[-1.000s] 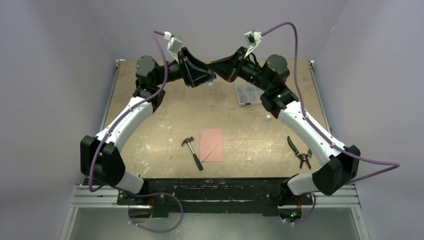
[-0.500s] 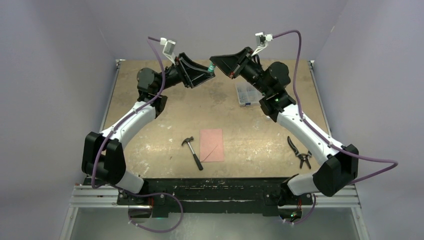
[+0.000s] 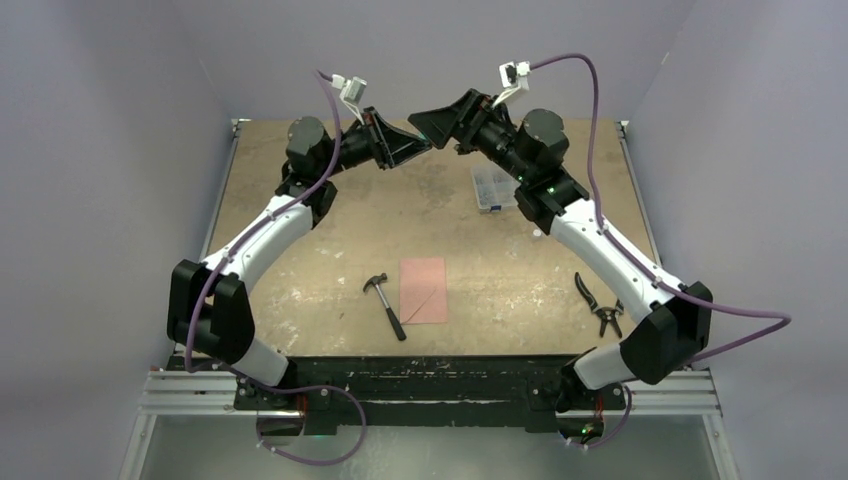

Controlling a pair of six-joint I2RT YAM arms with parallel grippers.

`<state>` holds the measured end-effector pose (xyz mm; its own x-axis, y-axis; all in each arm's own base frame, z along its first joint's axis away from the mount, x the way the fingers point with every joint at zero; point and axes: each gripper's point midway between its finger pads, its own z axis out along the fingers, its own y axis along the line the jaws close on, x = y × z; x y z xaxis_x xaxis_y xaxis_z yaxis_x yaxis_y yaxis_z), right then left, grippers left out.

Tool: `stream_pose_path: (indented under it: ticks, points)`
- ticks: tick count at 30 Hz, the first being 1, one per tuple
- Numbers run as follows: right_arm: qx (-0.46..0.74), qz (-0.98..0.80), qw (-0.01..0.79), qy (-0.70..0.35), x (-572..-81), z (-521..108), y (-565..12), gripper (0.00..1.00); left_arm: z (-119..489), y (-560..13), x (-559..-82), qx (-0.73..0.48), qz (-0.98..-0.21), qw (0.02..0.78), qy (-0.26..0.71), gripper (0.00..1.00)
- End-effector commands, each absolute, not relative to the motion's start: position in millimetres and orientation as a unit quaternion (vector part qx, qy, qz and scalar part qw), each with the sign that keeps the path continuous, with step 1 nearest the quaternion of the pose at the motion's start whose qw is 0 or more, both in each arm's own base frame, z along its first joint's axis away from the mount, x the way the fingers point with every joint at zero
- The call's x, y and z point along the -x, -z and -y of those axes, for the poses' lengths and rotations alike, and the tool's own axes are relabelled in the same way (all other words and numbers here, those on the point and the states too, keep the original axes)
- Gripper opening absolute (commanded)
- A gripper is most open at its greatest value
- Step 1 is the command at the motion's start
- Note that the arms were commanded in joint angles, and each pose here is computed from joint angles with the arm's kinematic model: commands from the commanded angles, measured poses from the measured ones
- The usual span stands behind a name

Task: Place the letter into the envelope and seal it

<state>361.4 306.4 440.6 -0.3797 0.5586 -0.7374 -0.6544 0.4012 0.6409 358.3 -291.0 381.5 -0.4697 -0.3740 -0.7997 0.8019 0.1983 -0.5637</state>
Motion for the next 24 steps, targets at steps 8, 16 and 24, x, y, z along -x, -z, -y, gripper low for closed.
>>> stream_pose_path:
  ticks: [8,16,24]
  points:
    - [-0.148,-0.843,0.499,-0.135,-442.3,-170.7,-266.1,0.95,224.7,-257.1,-410.1,-0.059,-0.810,0.475,0.339,0.00]
    - [-0.205,-0.906,0.366,0.049,-381.4,-71.8,-143.8,0.87,211.3,-235.5,-395.8,-0.066,-0.827,0.467,0.307,0.00]
    - [-0.246,-0.925,0.287,0.042,-351.9,-50.2,-76.9,0.82,220.2,-230.9,-398.5,-0.067,-0.825,0.456,0.328,0.00]
